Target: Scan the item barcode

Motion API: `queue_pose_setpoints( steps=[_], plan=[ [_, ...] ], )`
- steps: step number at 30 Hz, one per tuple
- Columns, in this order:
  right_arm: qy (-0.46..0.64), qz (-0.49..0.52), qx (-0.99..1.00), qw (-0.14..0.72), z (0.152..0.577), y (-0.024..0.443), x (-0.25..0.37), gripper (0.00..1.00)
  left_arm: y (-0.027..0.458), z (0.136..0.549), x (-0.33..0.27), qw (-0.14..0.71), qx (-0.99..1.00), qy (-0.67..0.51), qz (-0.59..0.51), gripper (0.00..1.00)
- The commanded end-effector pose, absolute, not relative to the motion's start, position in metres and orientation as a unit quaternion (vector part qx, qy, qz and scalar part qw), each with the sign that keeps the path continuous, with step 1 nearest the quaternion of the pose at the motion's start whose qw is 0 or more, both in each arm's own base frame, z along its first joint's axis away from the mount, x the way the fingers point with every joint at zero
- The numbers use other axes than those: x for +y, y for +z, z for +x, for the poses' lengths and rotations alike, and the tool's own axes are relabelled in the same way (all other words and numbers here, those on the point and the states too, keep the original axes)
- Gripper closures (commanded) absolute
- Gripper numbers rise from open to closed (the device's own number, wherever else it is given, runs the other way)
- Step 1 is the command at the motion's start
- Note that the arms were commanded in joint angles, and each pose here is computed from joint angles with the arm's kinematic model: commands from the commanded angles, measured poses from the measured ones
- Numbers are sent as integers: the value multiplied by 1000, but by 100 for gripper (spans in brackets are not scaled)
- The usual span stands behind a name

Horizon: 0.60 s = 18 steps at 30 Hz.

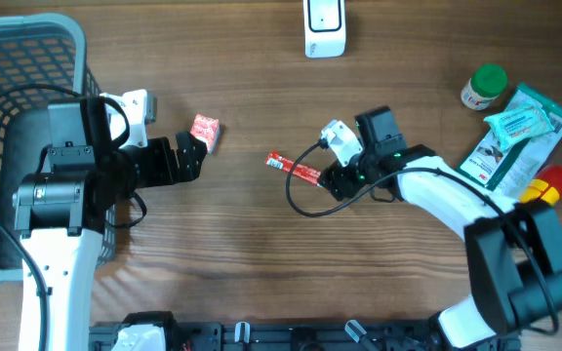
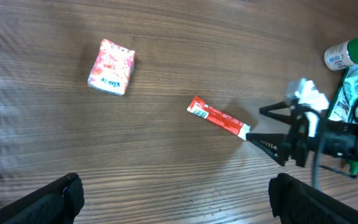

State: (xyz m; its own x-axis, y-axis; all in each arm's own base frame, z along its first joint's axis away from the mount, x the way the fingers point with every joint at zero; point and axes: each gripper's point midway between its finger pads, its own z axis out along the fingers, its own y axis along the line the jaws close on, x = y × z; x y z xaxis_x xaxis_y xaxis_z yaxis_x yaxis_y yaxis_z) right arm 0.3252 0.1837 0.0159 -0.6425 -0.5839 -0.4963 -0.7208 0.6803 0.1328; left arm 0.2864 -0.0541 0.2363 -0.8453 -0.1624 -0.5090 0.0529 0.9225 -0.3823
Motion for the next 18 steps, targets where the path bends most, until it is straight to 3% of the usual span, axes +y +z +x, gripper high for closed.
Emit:
queue_pose_setpoints(
  steps=[1,8,12,15,18],
  plan=[
    [197,-381,884,186,311,3,192,26,240,287,-57,283,938,-199,-15,0],
    [187,-401,880,174,307,-11,196,27,240,287,-57,283,938,-199,-15,0],
    [151,-412,884,162,306,-31,197,33,241,287,-57,283,938,-199,-15,0],
    [113,-408,890,168,313,-38,194,43,240,287,-57,283,938,-199,-15,0],
    [105,-407,891,171,315,-39,192,60,241,287,-57,283,938,-199,-15,0]
  ],
)
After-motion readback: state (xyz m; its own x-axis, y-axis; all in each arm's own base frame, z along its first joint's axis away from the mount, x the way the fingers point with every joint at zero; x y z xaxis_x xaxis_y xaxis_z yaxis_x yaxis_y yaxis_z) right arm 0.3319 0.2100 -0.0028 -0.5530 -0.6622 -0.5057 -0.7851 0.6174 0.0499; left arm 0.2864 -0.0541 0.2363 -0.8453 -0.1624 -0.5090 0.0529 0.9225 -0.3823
